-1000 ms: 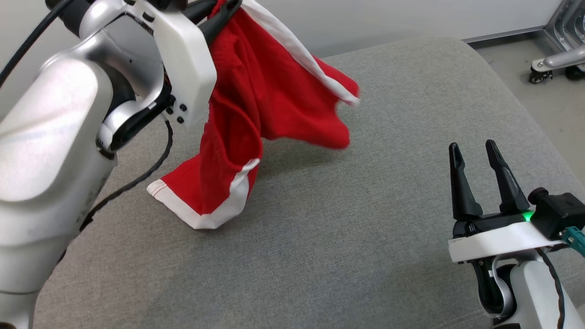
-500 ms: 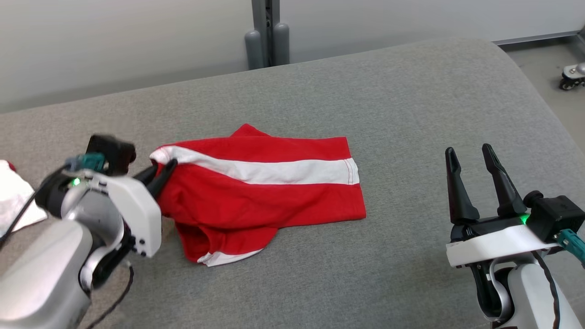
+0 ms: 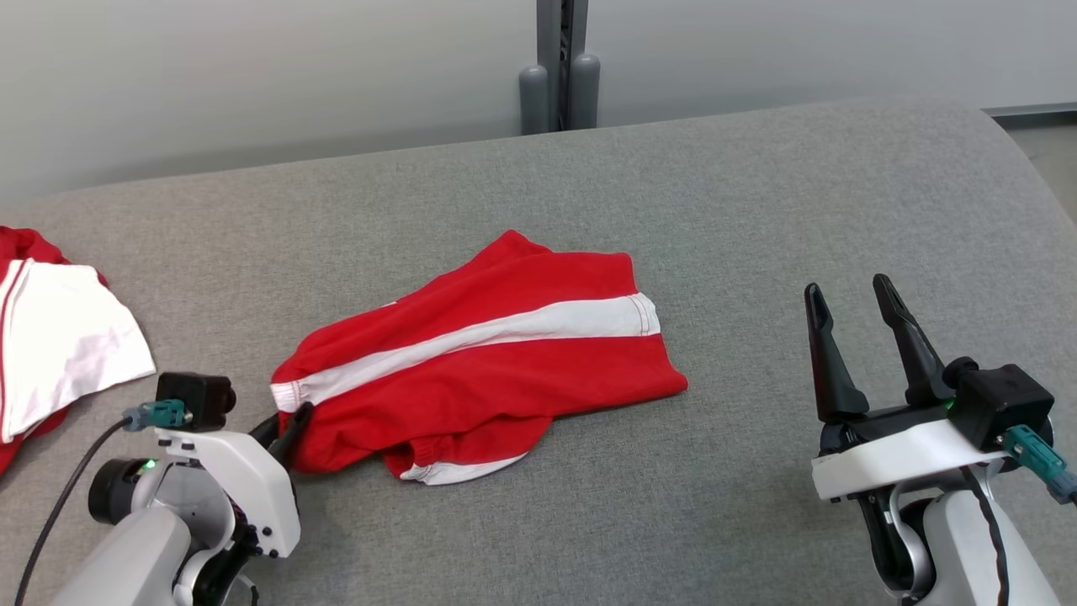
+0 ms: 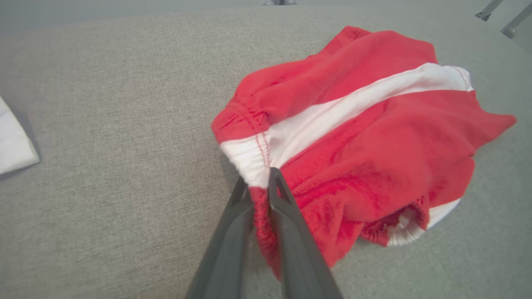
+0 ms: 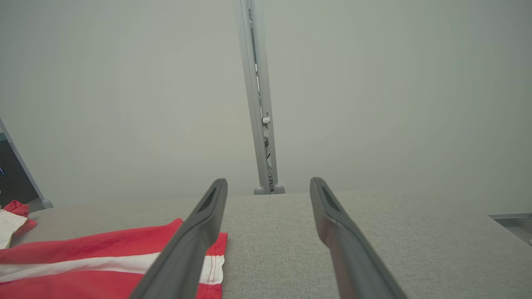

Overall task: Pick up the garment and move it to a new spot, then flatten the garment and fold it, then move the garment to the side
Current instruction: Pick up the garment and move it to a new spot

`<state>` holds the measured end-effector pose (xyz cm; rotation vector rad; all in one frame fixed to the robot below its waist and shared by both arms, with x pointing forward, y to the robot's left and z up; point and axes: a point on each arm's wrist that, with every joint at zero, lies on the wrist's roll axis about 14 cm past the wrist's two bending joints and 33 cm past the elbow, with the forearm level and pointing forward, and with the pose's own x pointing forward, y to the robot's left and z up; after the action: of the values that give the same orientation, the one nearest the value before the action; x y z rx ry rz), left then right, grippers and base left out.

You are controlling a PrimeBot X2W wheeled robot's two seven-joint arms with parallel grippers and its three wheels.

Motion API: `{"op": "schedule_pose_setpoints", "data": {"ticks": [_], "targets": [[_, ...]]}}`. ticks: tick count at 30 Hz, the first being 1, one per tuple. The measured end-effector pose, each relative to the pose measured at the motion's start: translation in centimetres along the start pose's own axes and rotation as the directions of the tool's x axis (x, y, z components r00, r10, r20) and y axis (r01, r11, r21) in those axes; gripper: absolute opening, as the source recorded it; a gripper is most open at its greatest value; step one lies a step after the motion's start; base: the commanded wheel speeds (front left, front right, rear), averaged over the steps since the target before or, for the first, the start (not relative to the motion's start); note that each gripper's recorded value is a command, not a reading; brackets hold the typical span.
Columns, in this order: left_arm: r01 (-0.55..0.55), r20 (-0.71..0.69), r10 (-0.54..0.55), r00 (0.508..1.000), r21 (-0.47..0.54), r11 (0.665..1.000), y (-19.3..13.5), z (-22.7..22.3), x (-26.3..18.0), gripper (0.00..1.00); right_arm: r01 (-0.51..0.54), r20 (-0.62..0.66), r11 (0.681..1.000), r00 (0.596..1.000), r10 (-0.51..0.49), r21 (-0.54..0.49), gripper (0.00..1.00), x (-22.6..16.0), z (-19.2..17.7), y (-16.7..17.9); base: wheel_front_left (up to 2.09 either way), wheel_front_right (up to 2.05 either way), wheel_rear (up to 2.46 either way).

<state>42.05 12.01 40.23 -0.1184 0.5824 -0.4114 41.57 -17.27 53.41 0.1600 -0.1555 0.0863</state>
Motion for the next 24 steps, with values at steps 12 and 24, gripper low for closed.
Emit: {"op": "schedule_pose_setpoints", "data": {"ticks": [12, 24], "targets": [[-0.036, 0.109, 0.037, 0.993, -0.012, 0.999, 0.6, 1.4, -1.0, 1.0, -0.029, 0.009, 0.999, 1.0, 0.029, 0.017, 1.0, -0.4, 0.4, 1.2, 0.0, 0.0, 0.0], [-0.156, 0.477, 0.156, 0.865, -0.04, 0.987, 1.9, 10.1, -6.0, 1.0, -0.06, 0.075, 0.998, 0.995, 0.058, 0.03, 1.0, -0.8, 2.7, 2.4, 0.0, 0.0, 0.0]]}}
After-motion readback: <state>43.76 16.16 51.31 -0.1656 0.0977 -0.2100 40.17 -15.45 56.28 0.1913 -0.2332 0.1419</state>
